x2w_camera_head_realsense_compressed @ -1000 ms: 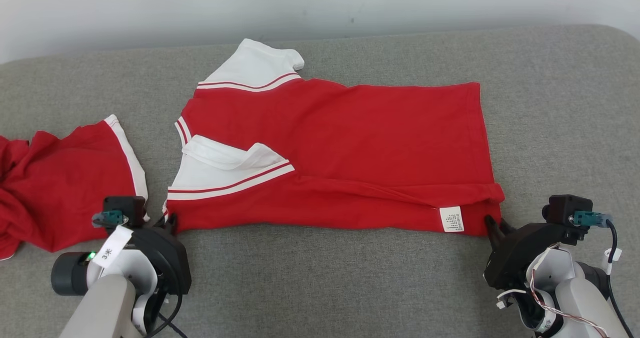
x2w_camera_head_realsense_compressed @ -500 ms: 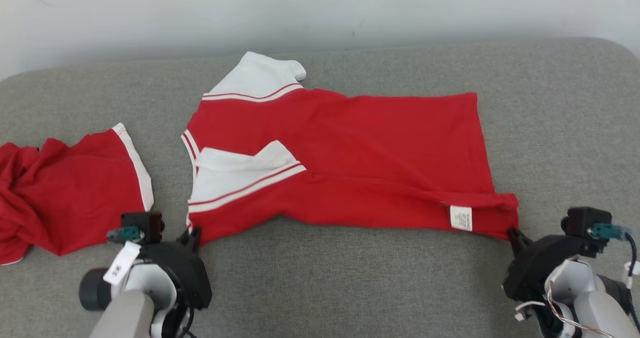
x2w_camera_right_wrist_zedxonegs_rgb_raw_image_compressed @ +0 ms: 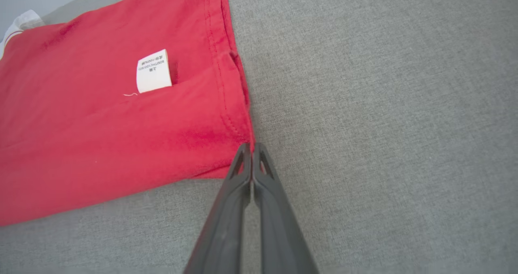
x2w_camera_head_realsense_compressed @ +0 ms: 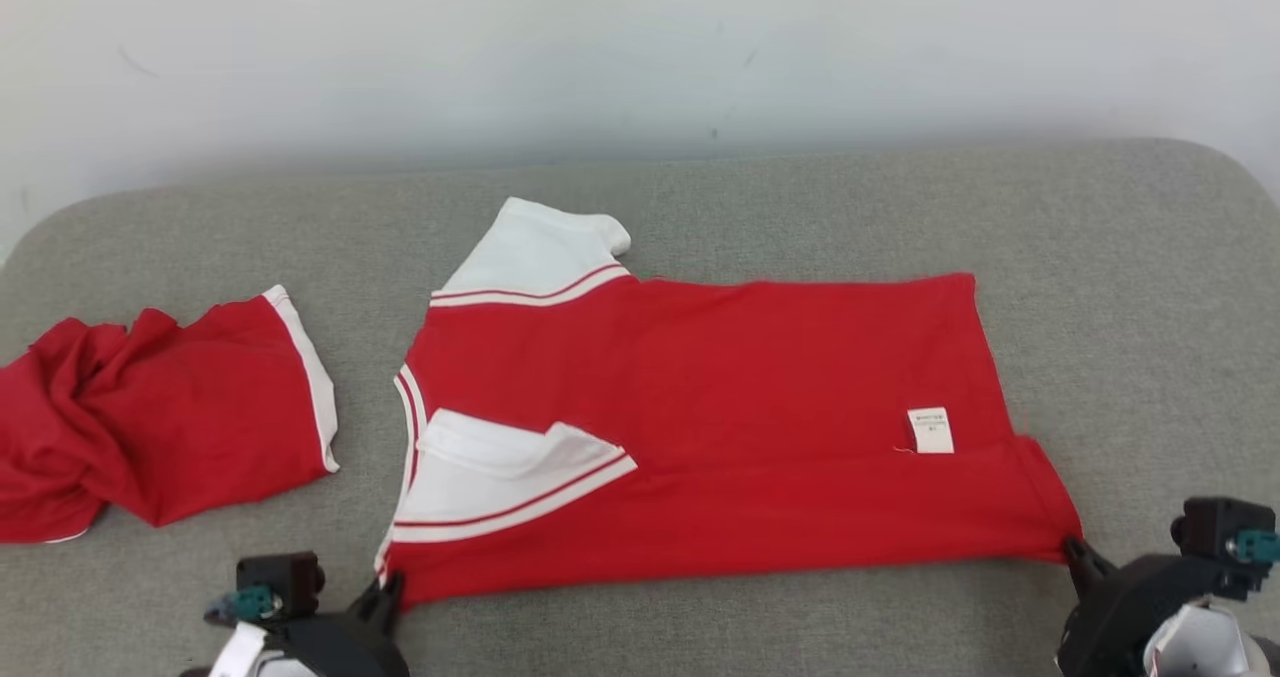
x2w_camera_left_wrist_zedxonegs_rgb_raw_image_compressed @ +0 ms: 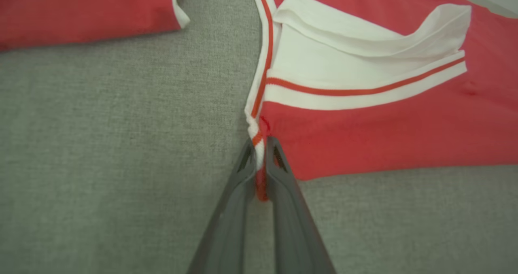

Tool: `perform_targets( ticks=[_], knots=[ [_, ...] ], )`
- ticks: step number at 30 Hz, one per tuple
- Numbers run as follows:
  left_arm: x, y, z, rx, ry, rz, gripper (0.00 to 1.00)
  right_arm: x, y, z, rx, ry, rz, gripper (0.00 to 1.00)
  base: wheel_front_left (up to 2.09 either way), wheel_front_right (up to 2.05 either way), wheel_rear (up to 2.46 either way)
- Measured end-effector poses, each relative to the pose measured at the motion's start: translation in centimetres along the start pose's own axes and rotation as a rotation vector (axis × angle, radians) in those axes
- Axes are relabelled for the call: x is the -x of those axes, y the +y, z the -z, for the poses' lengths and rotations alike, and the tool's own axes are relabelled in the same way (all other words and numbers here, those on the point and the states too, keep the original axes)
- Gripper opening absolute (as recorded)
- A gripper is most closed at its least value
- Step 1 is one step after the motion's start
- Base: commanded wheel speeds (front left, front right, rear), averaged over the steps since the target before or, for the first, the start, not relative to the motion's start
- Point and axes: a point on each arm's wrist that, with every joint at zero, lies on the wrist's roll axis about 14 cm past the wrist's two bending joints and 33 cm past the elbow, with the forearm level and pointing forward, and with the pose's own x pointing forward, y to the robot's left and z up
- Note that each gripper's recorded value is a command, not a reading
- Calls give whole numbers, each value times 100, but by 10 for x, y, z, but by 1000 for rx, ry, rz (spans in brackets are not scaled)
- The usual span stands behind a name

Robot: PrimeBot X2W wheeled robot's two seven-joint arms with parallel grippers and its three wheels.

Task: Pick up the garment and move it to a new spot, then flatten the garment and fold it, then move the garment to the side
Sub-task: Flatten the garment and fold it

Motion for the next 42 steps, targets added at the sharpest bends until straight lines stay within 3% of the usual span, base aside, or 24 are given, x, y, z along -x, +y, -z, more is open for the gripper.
perform_targets(
  ticks=[34, 35, 36, 37, 42],
  knots=[
    [48, -5, 53, 131, 50, -41, 0, 35, -31, 58, -11, 229, 82, 0, 0, 0, 0],
    [48, -5, 53, 131, 50, -42, 42, 35, -30, 59, -13, 230, 84, 30, 0, 0, 0],
    [48, -5, 53, 132, 50, -42, 88, 35, -29, 59, -14, 230, 82, 67, 0, 0, 0],
    [48, -5, 53, 133, 53, -42, 100, 35, -28, 59, -15, 234, 80, 100, 0, 0, 0],
    [51, -8, 54, 140, 50, -28, 100, 35, -25, 59, -22, 237, 74, 100, 0, 0, 0]
  ],
)
